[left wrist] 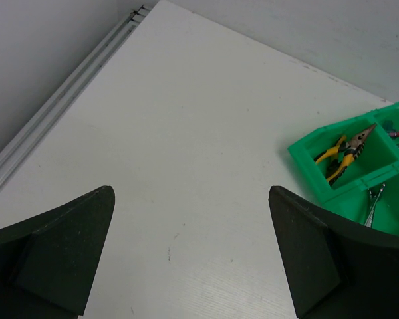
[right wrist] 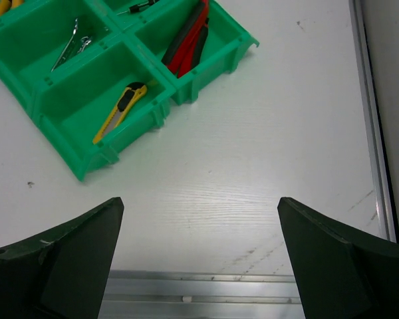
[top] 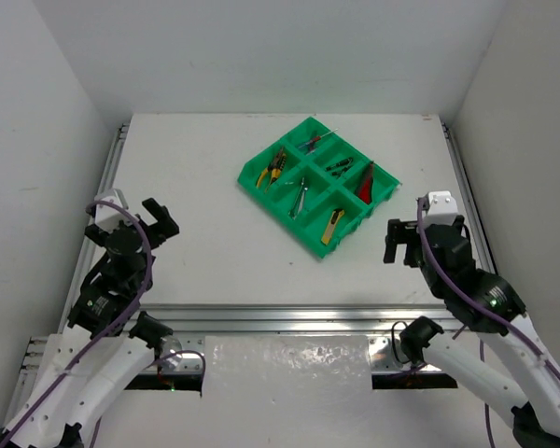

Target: Sort the tools into containers

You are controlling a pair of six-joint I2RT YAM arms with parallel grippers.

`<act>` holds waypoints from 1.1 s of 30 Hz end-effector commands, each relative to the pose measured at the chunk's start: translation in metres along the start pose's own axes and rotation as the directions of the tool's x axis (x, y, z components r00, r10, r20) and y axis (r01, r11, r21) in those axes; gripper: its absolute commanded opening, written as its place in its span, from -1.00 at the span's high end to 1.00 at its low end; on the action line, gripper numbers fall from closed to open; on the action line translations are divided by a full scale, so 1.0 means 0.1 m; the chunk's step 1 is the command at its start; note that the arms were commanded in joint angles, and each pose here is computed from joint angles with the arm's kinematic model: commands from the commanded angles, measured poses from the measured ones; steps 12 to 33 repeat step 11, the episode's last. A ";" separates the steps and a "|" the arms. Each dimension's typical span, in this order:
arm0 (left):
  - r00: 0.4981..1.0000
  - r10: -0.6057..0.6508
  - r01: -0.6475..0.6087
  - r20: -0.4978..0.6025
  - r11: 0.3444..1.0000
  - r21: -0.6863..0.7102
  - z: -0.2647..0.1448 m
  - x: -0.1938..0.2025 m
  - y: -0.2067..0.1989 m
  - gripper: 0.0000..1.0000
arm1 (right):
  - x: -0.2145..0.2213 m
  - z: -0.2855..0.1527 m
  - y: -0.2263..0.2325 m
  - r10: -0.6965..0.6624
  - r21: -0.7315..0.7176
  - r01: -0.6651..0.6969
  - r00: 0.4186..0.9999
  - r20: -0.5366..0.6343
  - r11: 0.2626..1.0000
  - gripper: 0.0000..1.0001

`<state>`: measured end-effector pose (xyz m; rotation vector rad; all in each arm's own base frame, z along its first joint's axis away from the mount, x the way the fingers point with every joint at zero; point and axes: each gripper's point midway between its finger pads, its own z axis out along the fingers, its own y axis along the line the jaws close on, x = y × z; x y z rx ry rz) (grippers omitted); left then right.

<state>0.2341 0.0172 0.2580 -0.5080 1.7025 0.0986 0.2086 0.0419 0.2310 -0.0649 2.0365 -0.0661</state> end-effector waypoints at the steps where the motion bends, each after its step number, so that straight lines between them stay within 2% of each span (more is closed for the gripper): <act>1: 0.998 -0.052 0.051 0.039 0.998 0.040 -0.01 -0.10 -0.06 -0.99 | 0.16 -0.02 -0.06 -0.006 0.014 0.006 1.000 -0.028 1.000 -0.98; 8: 0.998 -0.050 0.048 0.030 0.997 0.056 -0.01 -0.05 -0.09 -0.99 | 0.27 0.02 -0.08 -0.002 0.033 0.003 0.999 -0.038 0.999 -0.98; 33: 0.998 -0.048 0.046 0.030 0.997 0.058 -0.01 -0.05 -0.09 -0.99 | 0.24 0.01 -0.09 0.003 0.035 -0.002 1.000 -0.027 0.999 -0.98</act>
